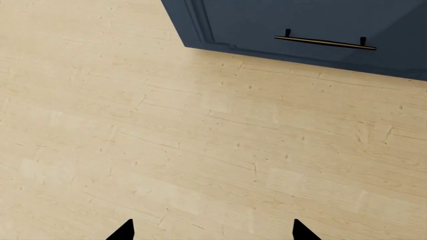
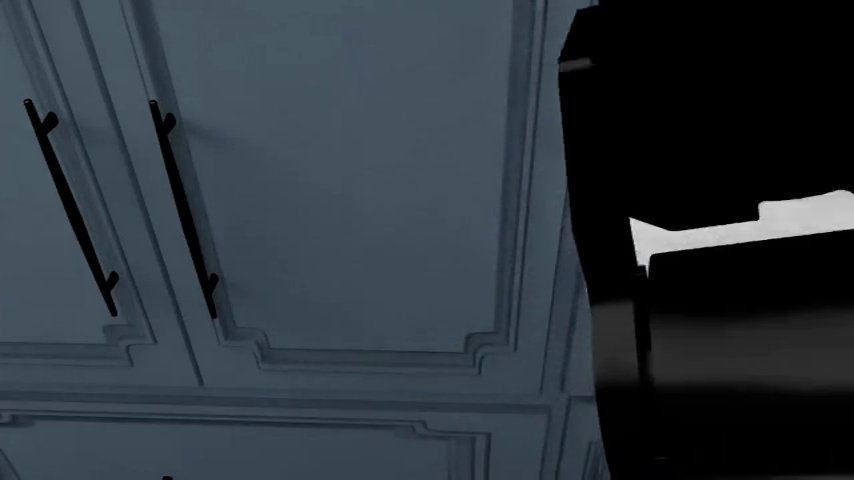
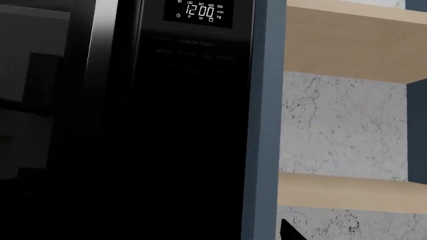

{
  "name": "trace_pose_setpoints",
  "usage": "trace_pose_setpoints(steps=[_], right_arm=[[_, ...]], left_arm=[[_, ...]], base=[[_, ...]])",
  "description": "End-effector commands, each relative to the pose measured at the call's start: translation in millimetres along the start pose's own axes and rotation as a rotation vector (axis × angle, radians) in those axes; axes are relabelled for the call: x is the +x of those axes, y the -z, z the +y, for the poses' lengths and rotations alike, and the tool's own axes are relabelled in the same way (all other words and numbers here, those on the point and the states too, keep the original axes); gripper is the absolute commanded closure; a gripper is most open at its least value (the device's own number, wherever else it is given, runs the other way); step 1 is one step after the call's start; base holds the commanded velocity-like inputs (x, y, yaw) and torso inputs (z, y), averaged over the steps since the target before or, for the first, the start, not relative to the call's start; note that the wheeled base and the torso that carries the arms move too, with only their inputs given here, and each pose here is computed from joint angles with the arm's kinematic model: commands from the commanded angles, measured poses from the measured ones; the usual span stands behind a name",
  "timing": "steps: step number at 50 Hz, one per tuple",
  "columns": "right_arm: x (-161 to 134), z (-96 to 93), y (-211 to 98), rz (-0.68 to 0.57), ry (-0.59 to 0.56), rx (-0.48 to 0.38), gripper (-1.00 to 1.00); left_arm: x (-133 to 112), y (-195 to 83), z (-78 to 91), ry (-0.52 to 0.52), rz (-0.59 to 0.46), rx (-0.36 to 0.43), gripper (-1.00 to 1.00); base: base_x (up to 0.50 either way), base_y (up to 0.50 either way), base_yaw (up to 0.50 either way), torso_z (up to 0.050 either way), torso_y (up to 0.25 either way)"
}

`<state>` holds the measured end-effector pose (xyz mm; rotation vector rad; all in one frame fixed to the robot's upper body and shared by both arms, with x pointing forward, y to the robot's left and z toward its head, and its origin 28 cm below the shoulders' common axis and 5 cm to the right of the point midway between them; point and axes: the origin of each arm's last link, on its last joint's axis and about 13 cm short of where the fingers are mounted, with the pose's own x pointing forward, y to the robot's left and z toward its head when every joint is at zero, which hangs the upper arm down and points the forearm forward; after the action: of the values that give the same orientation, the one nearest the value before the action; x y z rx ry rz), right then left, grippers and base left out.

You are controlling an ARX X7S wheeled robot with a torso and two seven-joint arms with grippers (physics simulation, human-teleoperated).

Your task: Press the stop button on the microwave

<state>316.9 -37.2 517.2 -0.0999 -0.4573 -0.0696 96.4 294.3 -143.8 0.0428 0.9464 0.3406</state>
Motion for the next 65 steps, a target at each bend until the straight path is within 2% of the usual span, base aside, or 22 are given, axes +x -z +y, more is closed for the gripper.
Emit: trace_pose_setpoints(steps=[1, 16, 19, 26, 35, 41, 47, 52, 54, 58, 65], right_arm=[[16, 1.5, -14, 0.036, 0.037, 0.017, -1.00], [20, 3.6, -15, 0.037, 0.035, 0.045, -1.00], [19, 5.9, -12, 0.030, -0.002, 0.030, -1.00], [17, 7.5, -12, 0.014, 0.013, 0.021, -1.00], [7, 9.0, -34, -0.050, -0.013, 0.087, -1.00], [4, 11.5, -39, -0.063, -0.001, 0.067, -1.00], [-5, 14.4, -52, -0.162, -0.029, 0.089, -1.00], [-2, 13.6, -46, -0.150, -0.009, 0.093, -1.00], [-3, 13.8, -45, -0.152, -0.003, 0.070, -1.00], [-5, 12.4, -47, -0.181, -0.022, 0.096, -1.00], [-1, 8.3, -43, -0.165, 0.020, 0.060, -1.00]], left_arm=[[0, 0, 0.0, 0.000, 0.000, 0.000, -1.00], [0, 0, 0.0, 0.000, 0.000, 0.000, -1.00], [0, 0, 0.0, 0.000, 0.000, 0.000, -1.00], [0, 0, 0.0, 0.000, 0.000, 0.000, -1.00], [0, 0, 0.0, 0.000, 0.000, 0.000, -1.00], [0, 0, 0.0, 0.000, 0.000, 0.000, -1.00], [0, 0, 0.0, 0.000, 0.000, 0.000, -1.00], [0, 0, 0.0, 0.000, 0.000, 0.000, -1.00], [0, 0, 0.0, 0.000, 0.000, 0.000, -1.00], [0, 0, 0.0, 0.000, 0.000, 0.000, -1.00], [0, 0, 0.0, 0.000, 0.000, 0.000, -1.00]], base=[[0.00, 0.00, 0.00, 0.000, 0.000], [0.00, 0.00, 0.00, 0.000, 0.000], [0.33, 0.00, 0.00, 0.000, 0.000], [0.21, 0.00, 0.00, 0.000, 0.000], [0.00, 0.00, 0.00, 0.000, 0.000], [0.00, 0.00, 0.00, 0.000, 0.000], [0.00, 0.04, 0.00, 0.000, 0.000], [0.06, 0.40, 0.00, 0.000, 0.000], [0.00, 0.00, 0.00, 0.000, 0.000], [0.00, 0.00, 0.00, 0.000, 0.000], [0.00, 0.00, 0.00, 0.000, 0.000]])
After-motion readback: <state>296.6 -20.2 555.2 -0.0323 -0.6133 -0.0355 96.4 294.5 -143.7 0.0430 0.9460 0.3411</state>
